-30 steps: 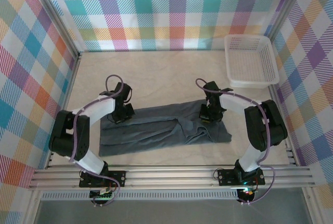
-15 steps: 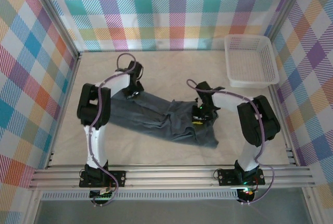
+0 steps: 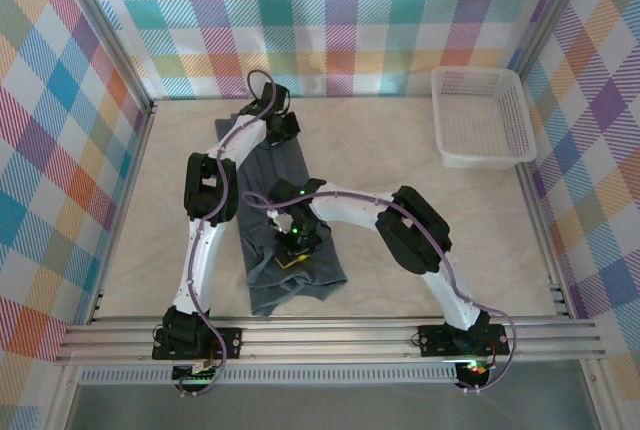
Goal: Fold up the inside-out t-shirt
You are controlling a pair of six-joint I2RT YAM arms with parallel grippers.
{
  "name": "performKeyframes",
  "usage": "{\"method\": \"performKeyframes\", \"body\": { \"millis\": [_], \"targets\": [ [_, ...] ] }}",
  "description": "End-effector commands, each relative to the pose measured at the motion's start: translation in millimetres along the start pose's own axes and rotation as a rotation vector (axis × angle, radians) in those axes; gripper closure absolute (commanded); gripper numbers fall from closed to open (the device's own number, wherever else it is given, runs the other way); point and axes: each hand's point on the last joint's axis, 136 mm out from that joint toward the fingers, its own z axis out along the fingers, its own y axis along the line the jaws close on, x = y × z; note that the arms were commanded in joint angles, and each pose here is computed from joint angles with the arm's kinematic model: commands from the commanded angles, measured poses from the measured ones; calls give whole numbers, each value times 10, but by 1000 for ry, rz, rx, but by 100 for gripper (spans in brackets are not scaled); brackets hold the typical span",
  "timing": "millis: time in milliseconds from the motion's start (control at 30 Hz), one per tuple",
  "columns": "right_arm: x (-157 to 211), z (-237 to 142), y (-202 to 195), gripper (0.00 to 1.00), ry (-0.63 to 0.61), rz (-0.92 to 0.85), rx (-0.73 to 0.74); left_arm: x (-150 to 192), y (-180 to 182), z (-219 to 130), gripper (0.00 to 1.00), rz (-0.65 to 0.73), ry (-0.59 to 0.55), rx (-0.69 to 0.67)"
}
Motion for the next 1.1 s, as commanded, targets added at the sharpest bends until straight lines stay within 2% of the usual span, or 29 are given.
{"method": "performKeyframes", "body": {
  "millis": [0, 100, 167, 233, 300, 400, 500, 567, 700, 900, 967, 1000, 1067],
  "targets": [
    [-260, -104, -98, 69, -46, -58, 26, -431, -491, -637, 92, 61, -130, 141],
    [-381, -414, 61, 67, -140, -62, -43, -767, -518, -1254, 79, 51, -222, 180],
    [-374, -734, 153, 61, -221, -62, -77, -912, -455, -1727, 72, 44, -282, 190],
    [-331, -1024, 158, 57, -314, -45, -92, -918, -387, -2138, 68, 48, -323, 193],
    [-238, -1256, 2, 54, -417, 21, -77, -782, -306, -2457, 65, 51, -337, 190],
    [47, -1377, -542, 42, -529, 212, 16, -327, -105, -2728, 61, 47, -290, 174],
    [406, -1218, -978, 39, -479, 350, 45, 259, 245, -2935, 58, 25, -235, 120],
    [536, -1067, -953, 38, -390, 336, -9, 668, 503, -3084, 55, -1, -222, 94],
    [574, -842, -651, 37, -277, 304, -190, 1351, 793, -3243, 47, -57, -183, 126],
    [451, -607, -564, 35, -207, 302, -253, 2225, 1325, -3115, 37, -138, -4, 15],
    [411, -509, -569, 40, -169, 316, -258, 2433, 1433, -3046, 36, -180, 46, -2],
    [401, -482, -577, 46, -156, 325, -259, 2515, 1469, -3020, 35, -204, 68, -7],
    [378, -489, -560, 71, -157, 328, -264, 2729, 1555, -2936, 33, -253, 139, -27]
  ]
}}
